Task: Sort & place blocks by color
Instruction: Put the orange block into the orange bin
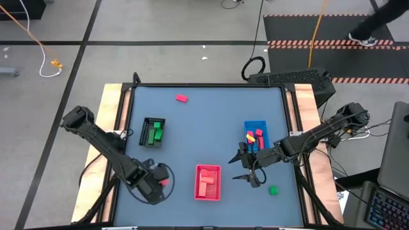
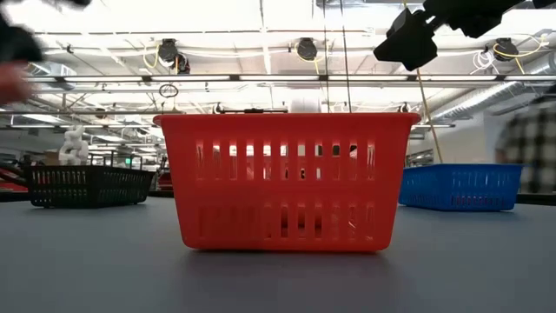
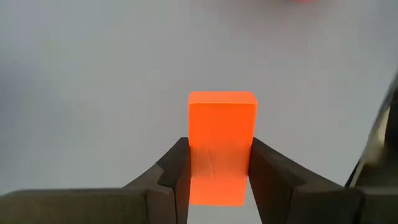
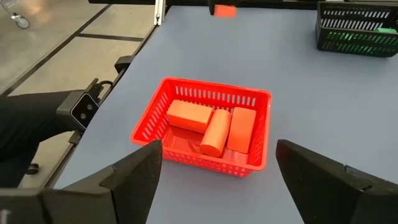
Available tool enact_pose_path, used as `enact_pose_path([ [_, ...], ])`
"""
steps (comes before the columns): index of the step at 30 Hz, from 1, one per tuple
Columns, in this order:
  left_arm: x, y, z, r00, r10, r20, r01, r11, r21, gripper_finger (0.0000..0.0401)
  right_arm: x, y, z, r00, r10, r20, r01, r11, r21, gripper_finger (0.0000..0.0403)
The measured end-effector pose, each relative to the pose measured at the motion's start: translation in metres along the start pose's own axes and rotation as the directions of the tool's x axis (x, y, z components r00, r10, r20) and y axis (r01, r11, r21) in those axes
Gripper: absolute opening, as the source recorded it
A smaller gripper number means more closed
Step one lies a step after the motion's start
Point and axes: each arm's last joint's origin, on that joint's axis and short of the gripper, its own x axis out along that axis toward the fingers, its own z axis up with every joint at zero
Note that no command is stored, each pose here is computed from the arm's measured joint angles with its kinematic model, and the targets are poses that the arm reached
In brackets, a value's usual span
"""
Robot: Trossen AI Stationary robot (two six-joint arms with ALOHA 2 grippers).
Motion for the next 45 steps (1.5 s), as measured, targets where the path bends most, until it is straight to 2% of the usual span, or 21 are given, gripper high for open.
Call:
enact_pose_path([
  [6,-0.020,-0.010,0.036,0.981,0.008,0.193,-0.022,0.997,0.072,0.0124,0.000,0.000,-0.001,1.000,-0.004,-0.013,0.004,1.000,-0.003,0.0306],
  [14,-0.012,-0.015,0.078,0.964,-0.011,0.265,-0.034,0.986,0.163,0.0124,0.000,-0.004,-0.007,0.997,-0.026,-0.071,0.024,0.999,-0.028,0.0306],
  [20,-0.004,-0.027,0.101,0.953,-0.030,0.300,-0.029,0.981,0.192,0.0124,-0.003,-0.006,-0.016,0.985,-0.045,-0.168,0.050,0.998,0.024,0.0306],
  [29,0.006,-0.045,0.124,0.945,-0.042,0.323,-0.038,0.970,0.238,0.0124,-0.018,-0.009,-0.026,0.952,-0.069,-0.298,0.107,0.988,0.113,0.0306],
  [37,0.038,-0.051,0.129,0.958,-0.036,0.284,-0.045,0.961,0.274,0.0124,-0.035,-0.011,-0.024,0.948,-0.098,-0.302,0.137,0.984,0.110,0.0306],
  [45,0.040,-0.052,0.138,0.941,-0.079,0.329,-0.017,0.960,0.278,0.0124,-0.036,-0.011,-0.023,0.954,-0.093,-0.286,0.127,0.987,0.102,0.0306],
])
